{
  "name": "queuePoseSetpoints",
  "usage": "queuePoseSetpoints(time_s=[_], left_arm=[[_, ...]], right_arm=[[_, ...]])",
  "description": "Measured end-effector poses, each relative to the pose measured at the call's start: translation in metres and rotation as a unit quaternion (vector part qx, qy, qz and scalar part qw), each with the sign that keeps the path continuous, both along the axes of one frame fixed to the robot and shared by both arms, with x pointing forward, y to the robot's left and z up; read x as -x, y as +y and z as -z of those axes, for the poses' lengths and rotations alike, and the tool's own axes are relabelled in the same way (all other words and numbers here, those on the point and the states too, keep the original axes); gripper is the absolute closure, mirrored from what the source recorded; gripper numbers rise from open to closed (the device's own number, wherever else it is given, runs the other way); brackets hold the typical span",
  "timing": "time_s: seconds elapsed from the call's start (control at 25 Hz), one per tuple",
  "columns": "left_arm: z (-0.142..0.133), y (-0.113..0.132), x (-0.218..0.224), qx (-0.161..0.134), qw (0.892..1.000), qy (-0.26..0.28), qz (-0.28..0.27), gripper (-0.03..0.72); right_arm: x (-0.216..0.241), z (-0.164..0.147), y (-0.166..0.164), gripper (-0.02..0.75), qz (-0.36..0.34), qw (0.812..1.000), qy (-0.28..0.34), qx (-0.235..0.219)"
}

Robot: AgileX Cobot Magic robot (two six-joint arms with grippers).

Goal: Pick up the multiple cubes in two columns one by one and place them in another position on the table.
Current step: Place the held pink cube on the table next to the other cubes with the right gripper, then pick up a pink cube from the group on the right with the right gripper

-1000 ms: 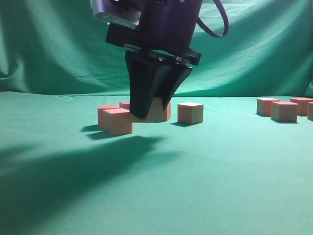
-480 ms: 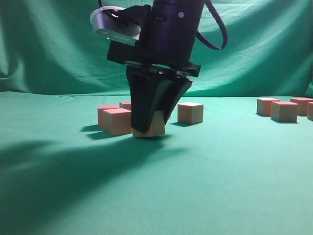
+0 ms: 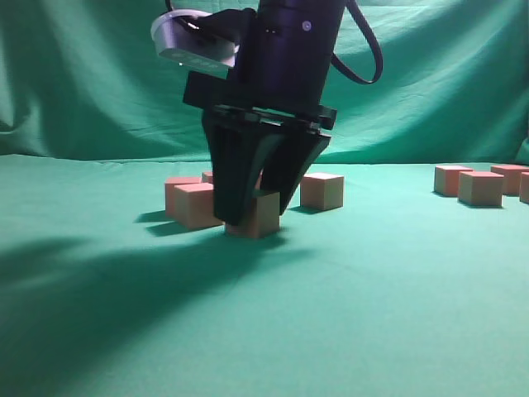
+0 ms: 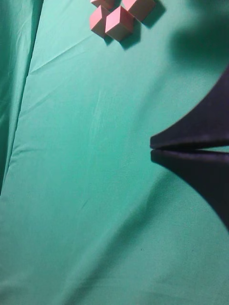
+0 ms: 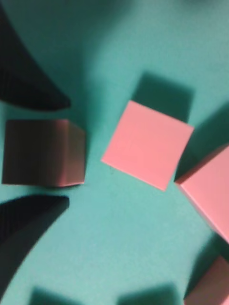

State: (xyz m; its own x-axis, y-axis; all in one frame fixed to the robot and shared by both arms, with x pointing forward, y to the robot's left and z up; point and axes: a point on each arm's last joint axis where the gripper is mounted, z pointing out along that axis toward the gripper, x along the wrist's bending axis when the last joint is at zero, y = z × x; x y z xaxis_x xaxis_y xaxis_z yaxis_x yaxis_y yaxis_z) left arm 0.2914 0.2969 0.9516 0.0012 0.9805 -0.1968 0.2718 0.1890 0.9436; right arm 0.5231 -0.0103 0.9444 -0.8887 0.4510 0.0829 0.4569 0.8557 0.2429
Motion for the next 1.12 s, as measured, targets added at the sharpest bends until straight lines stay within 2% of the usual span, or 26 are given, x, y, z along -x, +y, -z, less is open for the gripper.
queuePoseSetpoints(time_s=[0.12,0.2,0.32,0.36,0.52,0.56,0.68,0.72,0.76,0.96,1.12], left_arm=[[0.0,0.0,0.0,0.0,1.0,0.0,0.0,0.688],[0.0,0.0,0.0,0.0,1.0,0.0,0.0,0.688],[0.0,0.0,0.0,0.0,1.0,0.0,0.0,0.688],[0.0,0.0,0.0,0.0,1.0,0.0,0.0,0.688],[0.0,0.0,0.0,0.0,1.0,0.0,0.0,0.688],[0.0,0.0,0.0,0.0,1.0,0.0,0.0,0.688],[0.0,0.0,0.0,0.0,1.0,0.0,0.0,0.688],[0.0,0.0,0.0,0.0,1.0,0.0,0.0,0.688],[0.0,0.0,0.0,0.0,1.0,0.0,0.0,0.688],[0.0,0.0,0.0,0.0,1.0,0.0,0.0,0.688],[0.0,0.0,0.0,0.0,1.0,0.0,0.0,0.688]], right_arm=[[0.0,-0.002,0.001,0.172,-0.002,1.0,0.001,0.0],[-0.002,-0.009,0.003,0.099,-0.005,1.0,0.003,0.0],[-0.006,-0.028,0.007,0.103,-0.014,1.0,0.008,0.0],[-0.007,-0.037,0.009,0.062,-0.013,1.0,0.012,0.0],[-0.013,-0.079,0.015,0.078,-0.008,1.0,0.012,-0.004],[-0.015,-0.088,0.017,0.123,0.001,1.0,0.003,-0.011],[-0.023,-0.117,0.018,0.134,0.04,0.998,-0.036,-0.025],[-0.024,-0.127,0.015,0.188,0.053,0.997,-0.052,-0.024],[-0.024,-0.135,0.01,0.197,0.069,0.995,-0.069,-0.02],[-0.016,-0.198,-0.03,0.188,0.16,0.972,-0.172,-0.019],[-0.009,-0.235,-0.085,0.188,0.246,0.948,-0.199,-0.042]])
